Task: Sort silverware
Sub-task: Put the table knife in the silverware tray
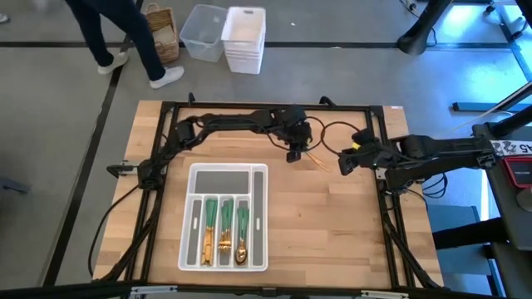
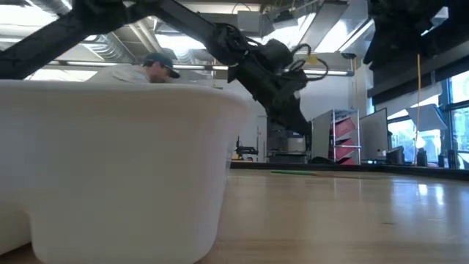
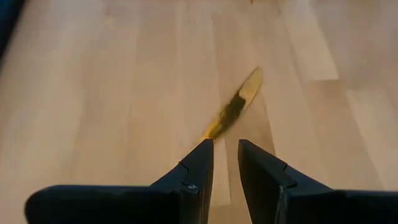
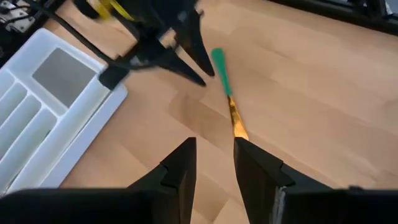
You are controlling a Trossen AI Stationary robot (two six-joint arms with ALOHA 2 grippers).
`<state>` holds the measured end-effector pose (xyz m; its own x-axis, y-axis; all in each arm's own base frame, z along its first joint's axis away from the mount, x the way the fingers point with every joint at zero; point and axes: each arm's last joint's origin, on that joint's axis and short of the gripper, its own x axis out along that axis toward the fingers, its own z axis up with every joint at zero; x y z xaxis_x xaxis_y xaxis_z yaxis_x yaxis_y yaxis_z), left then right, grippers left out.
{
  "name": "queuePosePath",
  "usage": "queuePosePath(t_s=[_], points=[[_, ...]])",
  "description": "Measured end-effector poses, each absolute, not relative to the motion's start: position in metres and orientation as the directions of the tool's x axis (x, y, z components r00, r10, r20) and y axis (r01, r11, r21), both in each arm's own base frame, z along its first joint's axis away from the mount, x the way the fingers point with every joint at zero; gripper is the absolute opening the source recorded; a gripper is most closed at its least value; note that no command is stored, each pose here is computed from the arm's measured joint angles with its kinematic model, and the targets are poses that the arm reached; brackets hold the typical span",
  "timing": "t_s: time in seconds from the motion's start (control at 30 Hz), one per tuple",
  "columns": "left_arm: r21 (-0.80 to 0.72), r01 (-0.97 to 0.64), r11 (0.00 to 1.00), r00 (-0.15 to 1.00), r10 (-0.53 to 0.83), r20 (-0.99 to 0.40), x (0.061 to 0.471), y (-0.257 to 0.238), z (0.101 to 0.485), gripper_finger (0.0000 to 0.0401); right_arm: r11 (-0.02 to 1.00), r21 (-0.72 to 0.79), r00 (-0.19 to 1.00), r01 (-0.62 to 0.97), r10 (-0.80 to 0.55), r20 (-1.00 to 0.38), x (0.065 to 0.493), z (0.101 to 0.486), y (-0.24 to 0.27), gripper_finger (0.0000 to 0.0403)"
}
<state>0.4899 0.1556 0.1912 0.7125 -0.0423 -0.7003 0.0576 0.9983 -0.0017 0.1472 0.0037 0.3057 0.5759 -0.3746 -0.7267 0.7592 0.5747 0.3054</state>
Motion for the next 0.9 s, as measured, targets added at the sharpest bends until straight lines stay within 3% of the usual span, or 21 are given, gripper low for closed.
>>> queuePosePath(t_s=[0.23,0.4,0.63,0.73,0.9], points=[[-0.06,0.037,0.997,0.629,-0.07,-0.774,0.492,0.156,0.182,0.0068,0.558,0.257,0.548,0.789,-0.449,-0.706,0.157,0.293,0.003,0.011],[-0.082,0.027,0.996,0.595,-0.082,-0.799,0.482,0.153,0.213,0.0068,0.513,0.172,0.452,0.841,-0.493,-0.743,0.172,0.269,-0.007,0.011],[-0.085,0.082,0.993,0.548,-0.116,-0.828,0.453,0.144,0.259,0.0068,0.627,0.222,0.516,0.746,-0.334,-0.789,0.21,0.232,-0.041,0.011],[-0.126,0.07,0.989,0.461,-0.145,-0.875,0.434,0.139,0.272,0.0068,0.647,0.258,0.549,0.717,-0.297,-0.782,0.226,0.222,-0.059,0.011],[-0.194,0.089,0.977,0.278,-0.212,-0.937,0.401,0.132,0.285,0.0068,0.599,0.274,0.507,0.752,-0.26,-0.822,0.235,0.2,-0.087,0.011]])
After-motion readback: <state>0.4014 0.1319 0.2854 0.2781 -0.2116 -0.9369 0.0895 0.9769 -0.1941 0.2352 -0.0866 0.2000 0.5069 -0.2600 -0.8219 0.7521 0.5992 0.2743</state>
